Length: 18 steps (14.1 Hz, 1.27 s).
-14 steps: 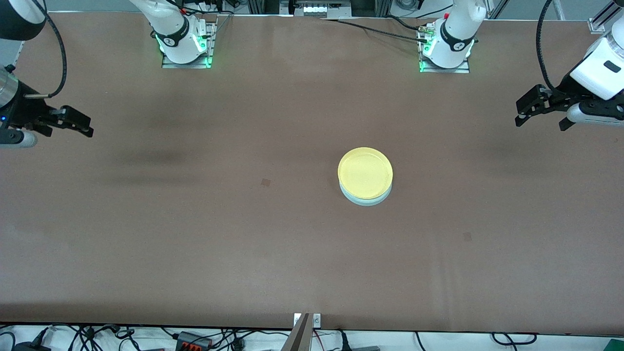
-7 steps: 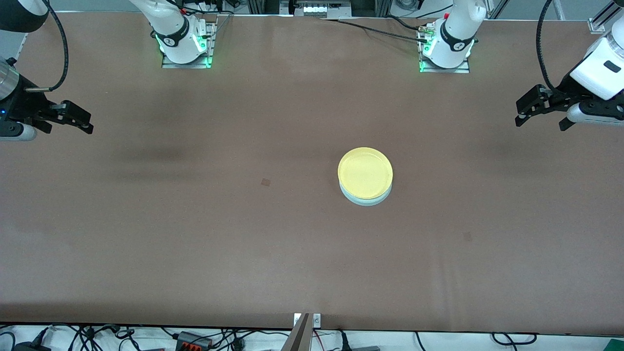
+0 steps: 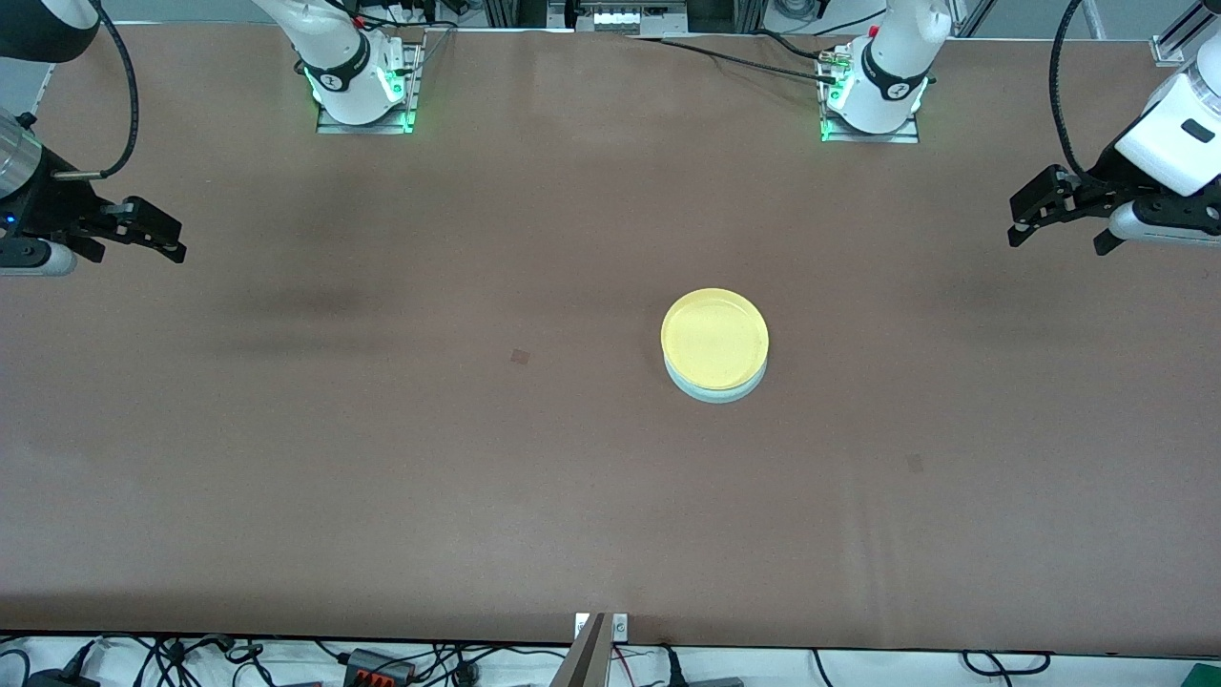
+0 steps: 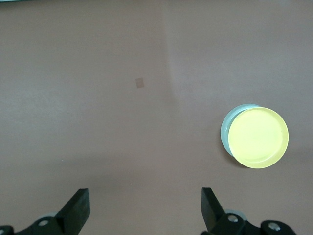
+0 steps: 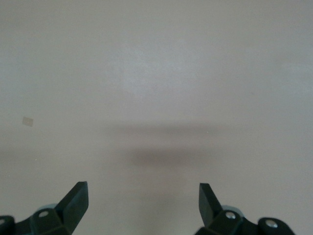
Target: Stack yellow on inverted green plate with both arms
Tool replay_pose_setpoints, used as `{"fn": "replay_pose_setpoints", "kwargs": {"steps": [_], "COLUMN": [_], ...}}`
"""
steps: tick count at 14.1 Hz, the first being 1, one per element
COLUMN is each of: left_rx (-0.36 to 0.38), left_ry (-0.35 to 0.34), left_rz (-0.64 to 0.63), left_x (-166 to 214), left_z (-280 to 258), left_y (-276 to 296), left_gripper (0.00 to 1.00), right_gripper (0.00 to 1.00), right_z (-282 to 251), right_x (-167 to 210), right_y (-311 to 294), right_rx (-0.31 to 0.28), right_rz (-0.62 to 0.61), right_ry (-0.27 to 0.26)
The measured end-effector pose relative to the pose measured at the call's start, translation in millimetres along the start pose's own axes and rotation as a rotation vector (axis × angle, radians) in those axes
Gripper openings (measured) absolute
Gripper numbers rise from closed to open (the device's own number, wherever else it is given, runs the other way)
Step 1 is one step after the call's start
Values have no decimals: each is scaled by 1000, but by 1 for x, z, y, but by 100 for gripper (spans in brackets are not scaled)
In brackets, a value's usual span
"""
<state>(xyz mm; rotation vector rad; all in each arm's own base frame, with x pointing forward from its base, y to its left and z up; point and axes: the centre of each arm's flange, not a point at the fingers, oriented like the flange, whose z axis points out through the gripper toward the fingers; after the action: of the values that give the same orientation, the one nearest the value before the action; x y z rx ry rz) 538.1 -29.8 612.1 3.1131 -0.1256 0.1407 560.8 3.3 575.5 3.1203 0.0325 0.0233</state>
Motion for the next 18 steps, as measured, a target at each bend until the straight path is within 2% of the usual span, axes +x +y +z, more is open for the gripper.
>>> {"fn": "replay_pose_setpoints", "kwargs": {"steps": [10, 18], "left_rx": [0, 0], "left_ry": [-4, -5], "left_rz": [3, 4], "left_x": [0, 0], "left_z": [0, 0], "left_y": [2, 2], "left_gripper": [100, 100], "right_gripper": [100, 100], "right_z": [0, 6], "right_x": [0, -3], "right_y": [3, 8], "right_rx": [0, 0], "right_rz": [8, 16], "right_ry": [-2, -31]}}
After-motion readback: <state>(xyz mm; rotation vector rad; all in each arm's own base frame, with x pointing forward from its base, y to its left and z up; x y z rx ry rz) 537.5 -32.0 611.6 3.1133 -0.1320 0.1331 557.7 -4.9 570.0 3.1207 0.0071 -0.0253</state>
